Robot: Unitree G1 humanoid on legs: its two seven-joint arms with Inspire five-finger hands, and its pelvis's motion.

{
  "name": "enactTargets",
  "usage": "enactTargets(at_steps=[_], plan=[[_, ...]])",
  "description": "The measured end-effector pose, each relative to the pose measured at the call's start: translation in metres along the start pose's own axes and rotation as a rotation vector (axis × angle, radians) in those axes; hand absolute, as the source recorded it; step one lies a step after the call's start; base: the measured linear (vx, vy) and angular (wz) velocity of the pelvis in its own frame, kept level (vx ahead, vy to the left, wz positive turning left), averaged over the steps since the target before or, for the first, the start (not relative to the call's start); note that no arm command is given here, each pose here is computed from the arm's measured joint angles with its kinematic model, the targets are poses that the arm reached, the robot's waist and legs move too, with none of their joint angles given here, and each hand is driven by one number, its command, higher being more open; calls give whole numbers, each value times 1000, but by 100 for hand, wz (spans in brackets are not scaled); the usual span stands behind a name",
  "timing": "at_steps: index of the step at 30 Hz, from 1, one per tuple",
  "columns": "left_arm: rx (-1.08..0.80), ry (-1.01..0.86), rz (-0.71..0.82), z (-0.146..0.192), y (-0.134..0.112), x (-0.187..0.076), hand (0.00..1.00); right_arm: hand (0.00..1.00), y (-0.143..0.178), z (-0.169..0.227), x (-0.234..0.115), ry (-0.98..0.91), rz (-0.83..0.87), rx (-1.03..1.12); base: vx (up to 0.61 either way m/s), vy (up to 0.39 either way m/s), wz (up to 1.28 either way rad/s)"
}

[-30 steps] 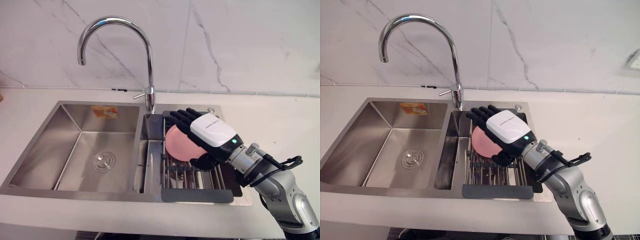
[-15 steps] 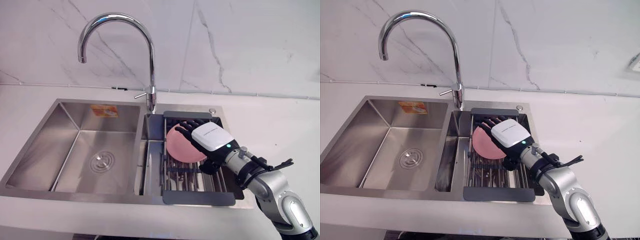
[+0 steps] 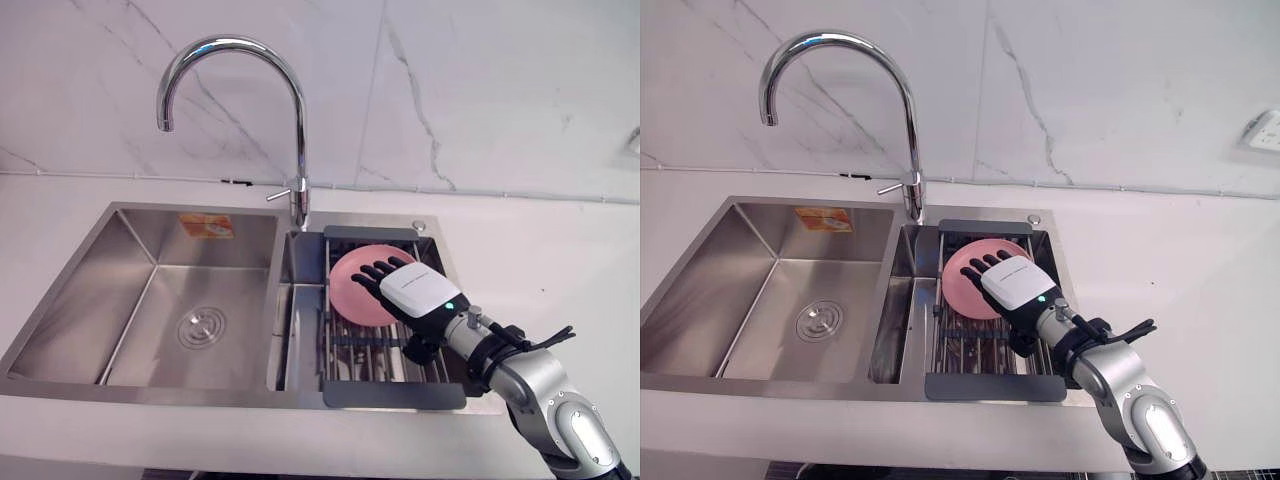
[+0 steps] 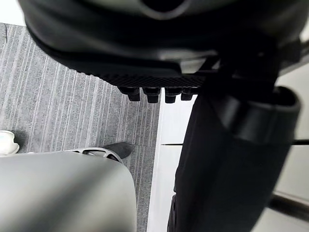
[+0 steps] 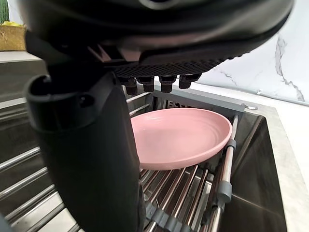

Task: Walk over to the sink, pick up the cup, carry it to the dishwasher, place the cup inside the dishwasher, then close the dishwasher door

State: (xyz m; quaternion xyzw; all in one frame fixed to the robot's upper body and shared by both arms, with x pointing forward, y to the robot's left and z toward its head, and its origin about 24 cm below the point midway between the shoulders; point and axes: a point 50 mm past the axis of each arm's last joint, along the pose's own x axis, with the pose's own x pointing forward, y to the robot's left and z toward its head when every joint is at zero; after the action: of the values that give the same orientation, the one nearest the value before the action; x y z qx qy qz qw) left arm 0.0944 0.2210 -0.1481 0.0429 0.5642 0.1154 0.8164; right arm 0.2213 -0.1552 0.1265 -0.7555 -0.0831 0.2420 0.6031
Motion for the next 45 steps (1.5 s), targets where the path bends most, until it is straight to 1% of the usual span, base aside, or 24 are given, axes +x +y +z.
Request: enactTargets(at_steps=[6, 14, 18, 23, 31, 40, 45], plan=[[11, 7, -2, -2, -1, 0, 100, 100, 6, 4, 3, 7, 44, -40, -11, 0, 0], [16, 8, -2, -2, -1, 0, 100, 100, 8, 3, 3, 44, 52, -90, 0, 0, 0], [16, 9, -1, -3, 0, 0, 100, 100, 7, 4, 4, 54, 33, -100, 0, 0, 0], [17, 10, 0, -3, 0, 0, 100, 100, 4, 4, 4, 65, -28, -120, -27, 3, -1], [16, 13, 1, -4, 0, 0, 100, 100, 4, 4, 4, 61, -28, -122, -35, 5, 0], [16, 14, 1, -4, 0, 0, 100, 100, 7, 3, 5, 63, 4, -119, -11, 2, 0], [16, 17, 4, -4, 0, 0, 100, 100, 17, -1, 8, 73, 50, -104, -12, 3, 0]])
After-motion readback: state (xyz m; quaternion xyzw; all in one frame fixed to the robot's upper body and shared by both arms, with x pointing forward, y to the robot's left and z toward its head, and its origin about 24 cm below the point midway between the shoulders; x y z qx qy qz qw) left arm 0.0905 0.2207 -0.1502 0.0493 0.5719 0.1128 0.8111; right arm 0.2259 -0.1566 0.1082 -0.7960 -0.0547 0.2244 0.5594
